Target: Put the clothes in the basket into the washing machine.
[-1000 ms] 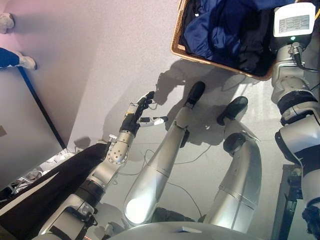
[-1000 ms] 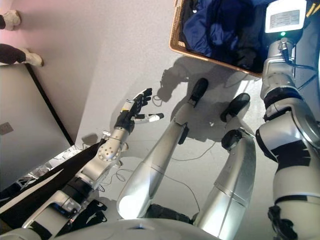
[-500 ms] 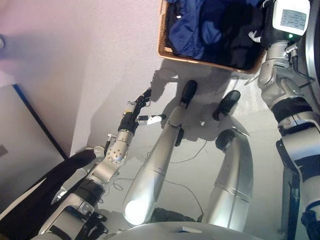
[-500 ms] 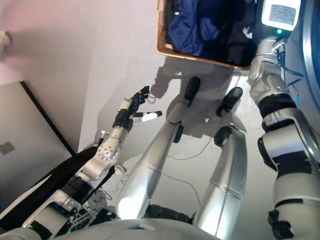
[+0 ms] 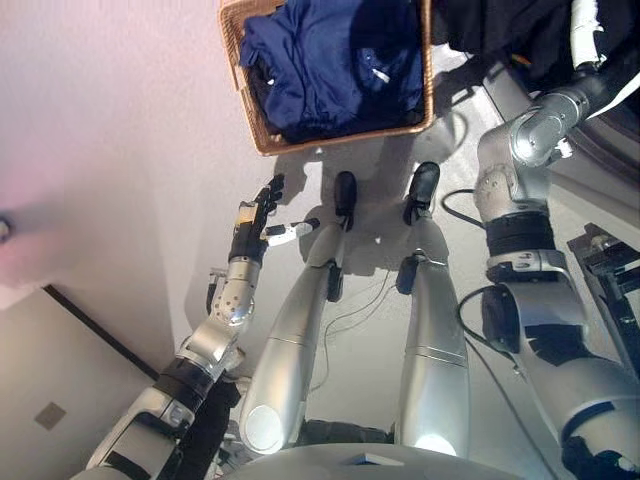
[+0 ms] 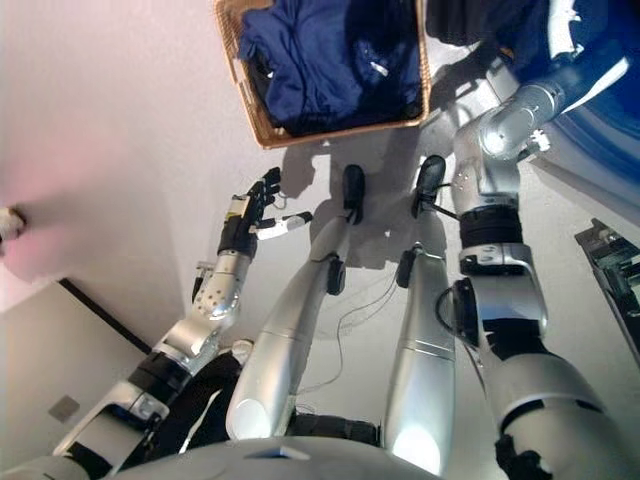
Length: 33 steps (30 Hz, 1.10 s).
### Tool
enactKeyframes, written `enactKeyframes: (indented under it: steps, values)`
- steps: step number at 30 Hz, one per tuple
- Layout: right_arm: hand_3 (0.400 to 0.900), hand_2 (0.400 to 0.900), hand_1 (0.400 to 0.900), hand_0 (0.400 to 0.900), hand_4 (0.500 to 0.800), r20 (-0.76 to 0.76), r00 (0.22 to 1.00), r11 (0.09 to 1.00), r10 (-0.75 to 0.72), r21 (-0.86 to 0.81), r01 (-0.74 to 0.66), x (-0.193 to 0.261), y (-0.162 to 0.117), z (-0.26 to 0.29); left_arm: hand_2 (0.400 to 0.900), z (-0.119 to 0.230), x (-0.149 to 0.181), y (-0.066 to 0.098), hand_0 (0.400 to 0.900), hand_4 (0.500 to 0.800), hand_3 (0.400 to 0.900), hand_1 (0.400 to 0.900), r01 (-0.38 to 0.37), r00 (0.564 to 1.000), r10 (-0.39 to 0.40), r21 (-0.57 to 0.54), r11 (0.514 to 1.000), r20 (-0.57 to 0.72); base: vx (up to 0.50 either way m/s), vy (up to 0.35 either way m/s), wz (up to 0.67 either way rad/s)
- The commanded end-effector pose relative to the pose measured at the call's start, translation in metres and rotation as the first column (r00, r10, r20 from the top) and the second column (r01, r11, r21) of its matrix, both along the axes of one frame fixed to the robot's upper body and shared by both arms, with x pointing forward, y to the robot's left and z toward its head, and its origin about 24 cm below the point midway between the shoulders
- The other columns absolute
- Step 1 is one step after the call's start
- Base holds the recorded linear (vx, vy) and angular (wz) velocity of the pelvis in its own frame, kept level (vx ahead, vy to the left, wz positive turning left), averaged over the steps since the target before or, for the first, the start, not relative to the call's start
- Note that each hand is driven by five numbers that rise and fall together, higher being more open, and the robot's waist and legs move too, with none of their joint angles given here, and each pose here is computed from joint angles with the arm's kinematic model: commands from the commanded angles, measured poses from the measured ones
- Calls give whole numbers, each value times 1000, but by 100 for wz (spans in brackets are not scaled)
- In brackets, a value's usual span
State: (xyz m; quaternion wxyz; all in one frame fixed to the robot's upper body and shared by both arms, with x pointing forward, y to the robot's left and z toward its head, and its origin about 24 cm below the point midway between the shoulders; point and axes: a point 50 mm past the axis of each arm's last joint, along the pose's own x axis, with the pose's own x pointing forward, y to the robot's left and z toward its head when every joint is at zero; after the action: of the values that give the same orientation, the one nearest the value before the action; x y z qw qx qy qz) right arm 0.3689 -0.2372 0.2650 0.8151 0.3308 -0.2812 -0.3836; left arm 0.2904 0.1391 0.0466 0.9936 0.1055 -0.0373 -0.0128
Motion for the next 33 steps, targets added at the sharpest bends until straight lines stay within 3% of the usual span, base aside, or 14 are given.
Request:
enactKeyframes:
  steps: [1, 8, 9, 16, 21, 24, 27, 30, 32, 33]
  values:
    - [400, 400, 400, 400, 500, 475, 880, 998, -3, 56, -27, -35, -12, 86, 900, -18, -24, 11, 900, 800, 900, 900, -23, 997, 22, -13, 1000, -69, -7, 43, -20]
    - [400, 400, 400, 400, 500, 564, 815, 956, 135, 140, -256, -20, 7, 105, 900, -18, -23, 6, 900, 800, 900, 900, 14, 996, -16, -24, 1000, -87, -15, 10, -6]
    - [900, 900, 900, 900, 800, 561, 816, 954, 137, 146, -261, -18, 8, 105, 900, -19, -22, 7, 900, 800, 900, 900, 13, 996, -15, -21, 1000, -90, 0, 0, 0]
    - [900, 900, 900, 900, 800, 493, 846, 940, 206, 142, -311, -6, 31, 80, 900, -21, -20, 7, 900, 800, 900, 900, -14, 995, 12, -17, 1000, -103, -5, -1, 0]
    - [900, 900, 900, 900, 800, 296, 917, 937, 265, 146, -318, 7, 47, 9, 900, -34, -17, 6, 900, 800, 900, 900, -57, 986, 54, -14, 998, -155, 18, -18, -3]
    - [900, 900, 900, 900, 800, 67, 944, 936, 322, 127, -329, 8, 56, -63, 900, -43, -18, 7, 900, 800, 900, 900, -72, 979, 71, 1, 997, -190, 48, -14, -14]
    - [900, 900, 900, 900, 800, -182, 919, 937, 349, 43, -347, -1, 59, -122, 900, -51, -22, 11, 900, 800, 900, 900, -97, 971, 98, 15, 995, -217, 47, -42, -9]
    - [900, 900, 900, 900, 800, -464, 839, 934, 283, -64, -350, -13, 44, -178, 900, -60, -24, 17, 900, 800, 900, 900, -113, 964, 122, 53, 992, -237, 51, -73, 4]
    - [900, 900, 900, 900, 800, -625, 752, 931, 209, -108, -349, -23, 31, -211, 900, -71, -25, 19, 900, 800, 900, 900, -115, 953, 138, 98, 988, -269, 80, -76, 6]
    - [900, 900, 900, 900, 800, -725, 672, 925, 152, -135, -354, -32, 21, -232, 900, -75, -25, 19, 900, 800, 900, 900, -111, 949, 142, 126, 986, -281, 49, -49, 7]
